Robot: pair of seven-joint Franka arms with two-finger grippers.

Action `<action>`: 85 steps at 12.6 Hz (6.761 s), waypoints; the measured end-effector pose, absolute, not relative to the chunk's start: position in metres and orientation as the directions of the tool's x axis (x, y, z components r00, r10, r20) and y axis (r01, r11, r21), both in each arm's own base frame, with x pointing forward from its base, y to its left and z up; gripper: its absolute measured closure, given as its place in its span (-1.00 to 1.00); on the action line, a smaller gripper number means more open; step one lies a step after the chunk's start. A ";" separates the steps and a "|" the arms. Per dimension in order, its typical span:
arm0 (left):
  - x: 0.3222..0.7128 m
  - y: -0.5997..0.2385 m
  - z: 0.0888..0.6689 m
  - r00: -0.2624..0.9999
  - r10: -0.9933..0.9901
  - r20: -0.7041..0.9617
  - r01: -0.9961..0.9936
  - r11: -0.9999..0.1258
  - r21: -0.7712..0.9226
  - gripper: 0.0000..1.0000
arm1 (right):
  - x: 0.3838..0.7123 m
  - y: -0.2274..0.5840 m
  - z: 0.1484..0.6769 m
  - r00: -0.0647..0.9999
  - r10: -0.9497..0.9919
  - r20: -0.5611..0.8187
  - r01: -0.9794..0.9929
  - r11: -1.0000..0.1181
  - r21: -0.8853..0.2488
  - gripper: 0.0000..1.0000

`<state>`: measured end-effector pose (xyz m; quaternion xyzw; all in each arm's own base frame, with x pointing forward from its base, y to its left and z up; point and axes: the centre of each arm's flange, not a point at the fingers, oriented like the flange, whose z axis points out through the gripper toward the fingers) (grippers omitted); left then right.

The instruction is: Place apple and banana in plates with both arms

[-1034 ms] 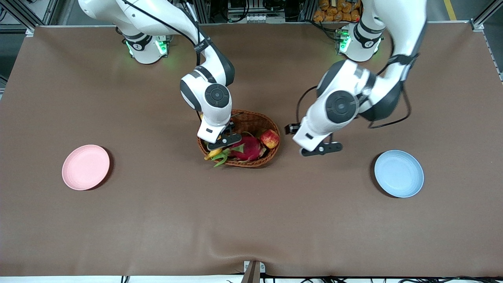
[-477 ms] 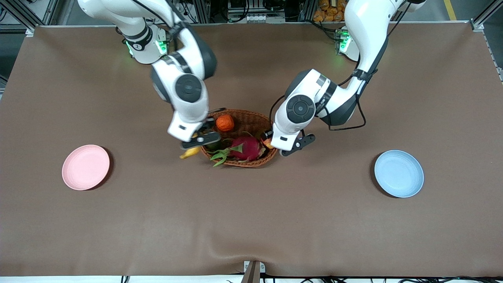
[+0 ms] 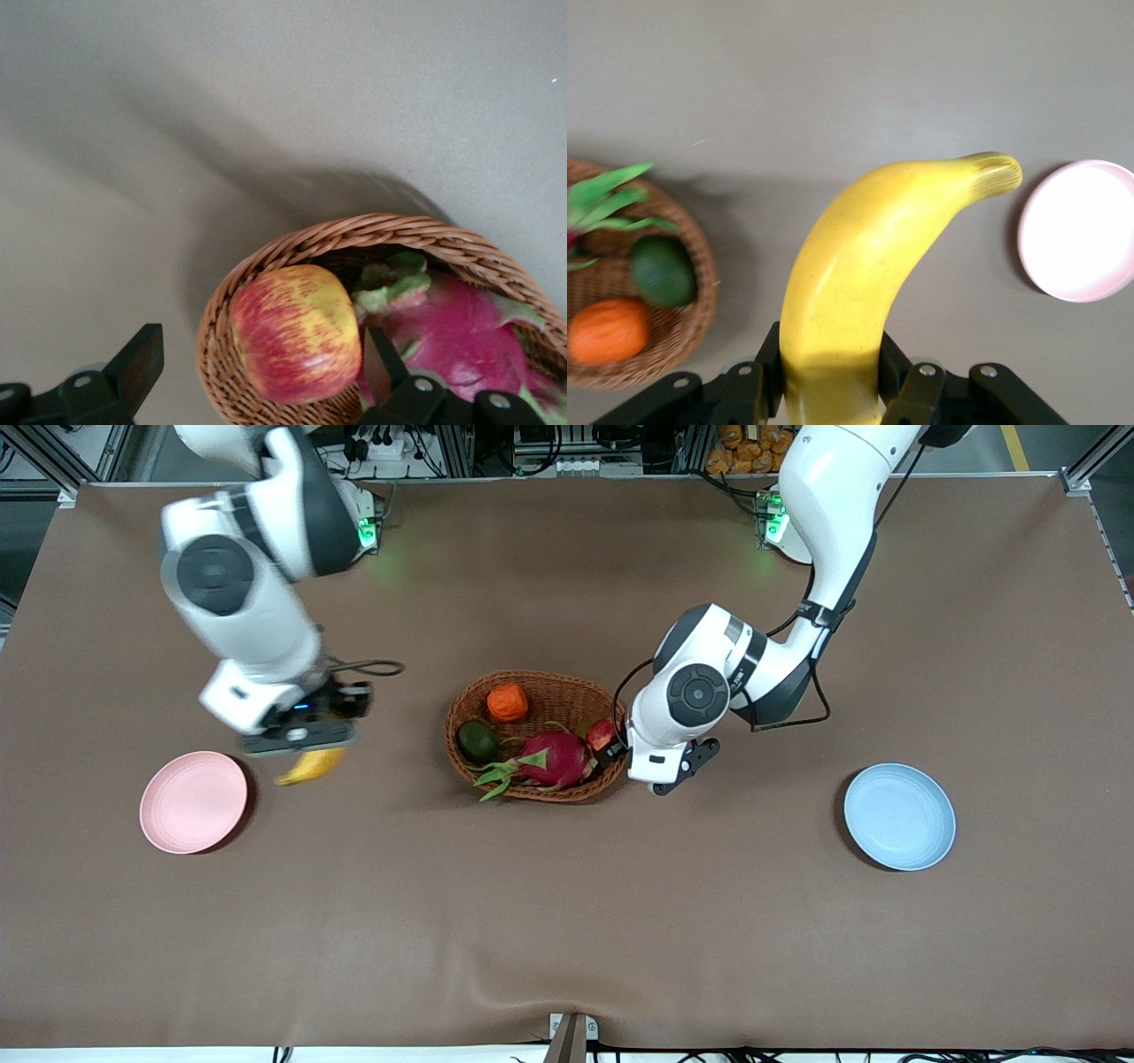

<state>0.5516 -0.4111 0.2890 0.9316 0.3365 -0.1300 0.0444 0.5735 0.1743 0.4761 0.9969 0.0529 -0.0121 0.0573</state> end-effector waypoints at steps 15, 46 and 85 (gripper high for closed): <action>0.546 -0.430 0.251 0.718 0.633 -0.288 0.664 -0.747 0.014 -0.59 | 0.626 -0.138 0.266 0.997 0.033 -0.069 0.040 -0.995 0.091 0.17; 0.653 -0.001 0.380 0.988 -0.058 -0.146 -0.014 -0.958 0.288 -0.37 | 0.554 -0.001 0.452 0.998 -0.016 -0.067 -0.018 -0.999 -0.038 -1.00; 0.584 -0.113 0.613 0.999 -0.046 -0.022 -0.046 -0.999 0.029 -1.00 | 0.540 -0.024 0.665 1.000 0.018 0.001 0.018 -1.000 0.018 -1.00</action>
